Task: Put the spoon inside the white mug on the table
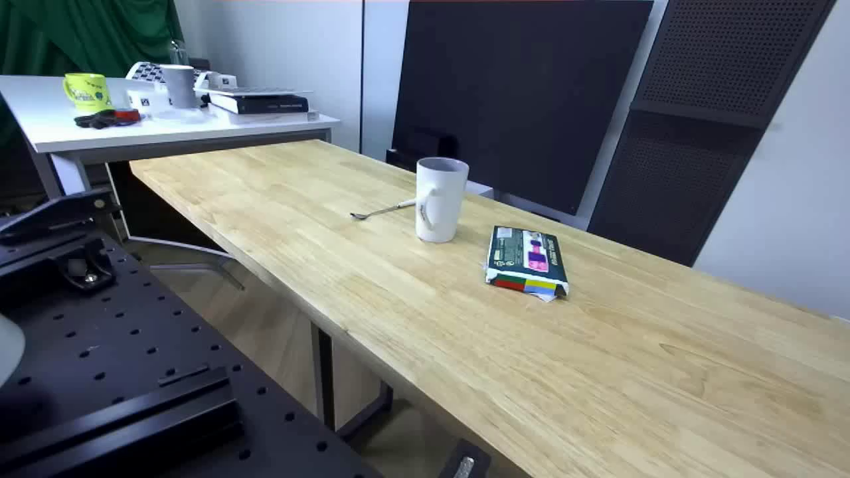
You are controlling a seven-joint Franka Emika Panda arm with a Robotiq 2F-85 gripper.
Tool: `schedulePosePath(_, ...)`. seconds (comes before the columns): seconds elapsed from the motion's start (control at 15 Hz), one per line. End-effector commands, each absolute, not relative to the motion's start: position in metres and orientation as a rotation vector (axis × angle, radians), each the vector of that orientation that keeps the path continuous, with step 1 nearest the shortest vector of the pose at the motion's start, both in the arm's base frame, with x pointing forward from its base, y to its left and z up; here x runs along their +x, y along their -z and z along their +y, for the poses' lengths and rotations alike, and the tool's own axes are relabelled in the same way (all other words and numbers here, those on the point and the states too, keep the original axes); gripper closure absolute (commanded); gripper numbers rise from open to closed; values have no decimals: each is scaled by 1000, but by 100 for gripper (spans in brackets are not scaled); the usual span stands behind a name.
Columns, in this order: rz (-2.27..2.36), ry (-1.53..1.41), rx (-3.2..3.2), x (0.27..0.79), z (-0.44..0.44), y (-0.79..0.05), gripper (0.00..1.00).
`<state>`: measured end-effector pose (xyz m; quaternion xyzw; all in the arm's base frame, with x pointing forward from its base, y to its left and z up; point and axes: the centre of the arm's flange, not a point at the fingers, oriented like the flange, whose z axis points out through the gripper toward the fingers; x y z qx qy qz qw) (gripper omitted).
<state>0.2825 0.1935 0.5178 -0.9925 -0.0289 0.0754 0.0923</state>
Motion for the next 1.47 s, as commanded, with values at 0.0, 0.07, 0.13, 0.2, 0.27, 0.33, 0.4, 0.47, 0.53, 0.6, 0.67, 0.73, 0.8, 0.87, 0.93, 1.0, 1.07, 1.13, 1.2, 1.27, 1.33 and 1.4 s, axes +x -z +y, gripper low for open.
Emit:
schedulePosePath(0.0, -86, -223, -2947, 282, 194, -518, 0)
schedulePosePath(0.07, -86, -223, -2947, 282, 194, -518, 0)
schedulePosePath(0.13, -86, -223, -2947, 282, 194, -518, 0)
schedulePosePath(0.2, -86, -223, -2947, 282, 194, -518, 0)
schedulePosePath(0.27, -86, -223, -2947, 282, 194, -518, 0)
schedulePosePath(0.33, -86, -223, -2947, 282, 194, -518, 0)
schedulePosePath(0.4, -86, -223, -2947, 282, 194, -518, 0)
schedulePosePath(0.47, -86, -223, -2947, 282, 194, -518, 0)
schedulePosePath(0.53, -86, -223, -2947, 282, 194, -518, 0)
schedulePosePath(0.6, -90, -234, -2954, 285, 191, -518, 0)
schedulePosePath(0.67, -86, -252, -2946, 291, 187, -518, 0)
schedulePosePath(0.73, -76, -239, -2955, 295, 183, -518, 0)
schedulePosePath(0.8, -63, -231, -2961, 304, 176, -518, 0)
schedulePosePath(0.87, -44, -231, -2961, 313, 169, -517, 0)
schedulePosePath(0.93, -18, -220, -2969, 324, 161, -515, 0)
schedulePosePath(1.0, 1, -211, -2977, 334, 153, -514, 0)
schedulePosePath(1.07, 28, -196, -2988, 345, 145, -513, 0)
schedulePosePath(1.13, 55, -186, -2997, 359, 136, -511, 0)
schedulePosePath(1.2, 91, -159, -3015, 372, 126, -509, 0)
schedulePosePath(1.27, 124, -147, -3024, 388, 116, -506, 0)
schedulePosePath(1.33, 153, -125, -3033, 402, 107, -504, 0)
schedulePosePath(1.4, 189, -115, -3040, 418, 97, -501, 0)
